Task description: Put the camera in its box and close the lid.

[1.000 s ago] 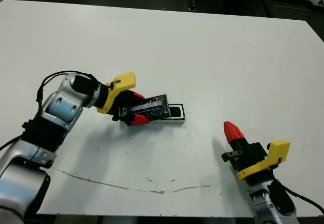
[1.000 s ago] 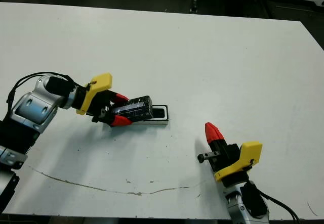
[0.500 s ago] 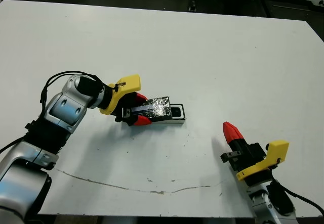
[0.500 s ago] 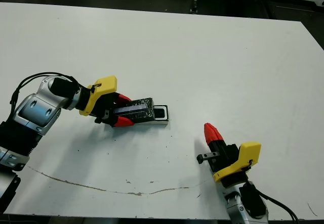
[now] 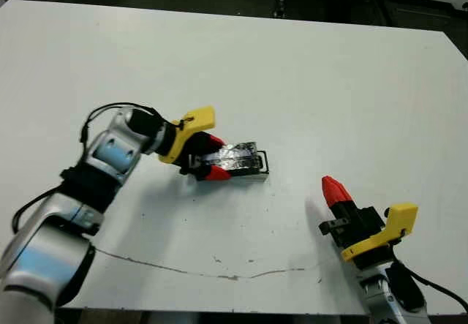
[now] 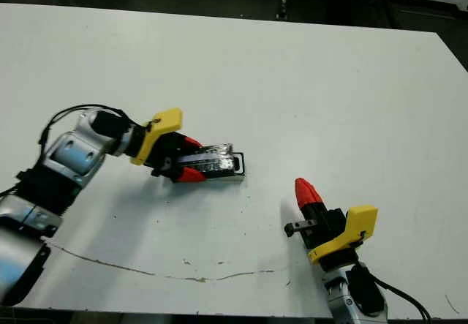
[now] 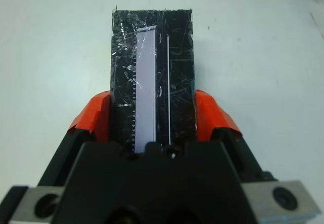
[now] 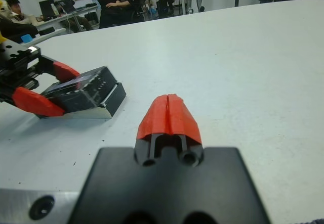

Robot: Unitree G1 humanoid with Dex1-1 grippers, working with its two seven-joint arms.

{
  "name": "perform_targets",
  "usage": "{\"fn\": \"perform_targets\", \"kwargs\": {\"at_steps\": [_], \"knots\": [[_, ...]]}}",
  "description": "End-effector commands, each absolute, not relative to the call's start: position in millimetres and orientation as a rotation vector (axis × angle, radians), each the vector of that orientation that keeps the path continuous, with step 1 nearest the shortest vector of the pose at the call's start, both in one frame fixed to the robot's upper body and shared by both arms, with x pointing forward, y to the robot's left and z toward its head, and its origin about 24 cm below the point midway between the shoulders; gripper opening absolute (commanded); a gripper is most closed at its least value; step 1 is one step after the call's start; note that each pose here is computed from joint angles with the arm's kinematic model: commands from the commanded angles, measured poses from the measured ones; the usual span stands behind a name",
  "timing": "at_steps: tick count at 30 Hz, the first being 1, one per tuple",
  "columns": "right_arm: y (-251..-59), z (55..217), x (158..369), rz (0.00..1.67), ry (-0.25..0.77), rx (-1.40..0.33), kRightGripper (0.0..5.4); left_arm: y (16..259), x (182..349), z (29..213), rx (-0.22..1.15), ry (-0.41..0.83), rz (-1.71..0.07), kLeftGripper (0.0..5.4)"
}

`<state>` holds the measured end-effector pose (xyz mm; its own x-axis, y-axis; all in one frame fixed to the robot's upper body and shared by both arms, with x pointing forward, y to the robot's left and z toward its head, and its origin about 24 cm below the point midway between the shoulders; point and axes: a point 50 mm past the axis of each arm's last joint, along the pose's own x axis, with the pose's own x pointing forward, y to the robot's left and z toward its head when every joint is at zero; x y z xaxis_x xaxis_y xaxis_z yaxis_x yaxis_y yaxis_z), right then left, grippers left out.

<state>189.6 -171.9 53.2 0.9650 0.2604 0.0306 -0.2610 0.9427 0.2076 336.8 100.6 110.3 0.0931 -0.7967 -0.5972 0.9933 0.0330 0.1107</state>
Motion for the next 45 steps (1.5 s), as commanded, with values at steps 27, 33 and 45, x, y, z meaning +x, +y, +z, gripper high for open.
{"fn": "perform_targets", "kwargs": {"at_steps": [27, 33, 45], "knots": [[-176.5, 51.9, 185, 0.259, 0.008, 0.203, 0.0, 51, 328.1, 82.2, 0.77, 0.64, -1.607, 3.16], [-176.4, 51.4, 185, 0.262, 0.011, 0.21, 0.0, 53, 326.4, 75.0, 0.734, 0.683, -1.601, 3.16], [-176.0, 51.5, 185, 0.259, 0.012, 0.196, 0.0, 54, 324.2, 68.5, 0.725, 0.683, -1.481, 3.16]]}}
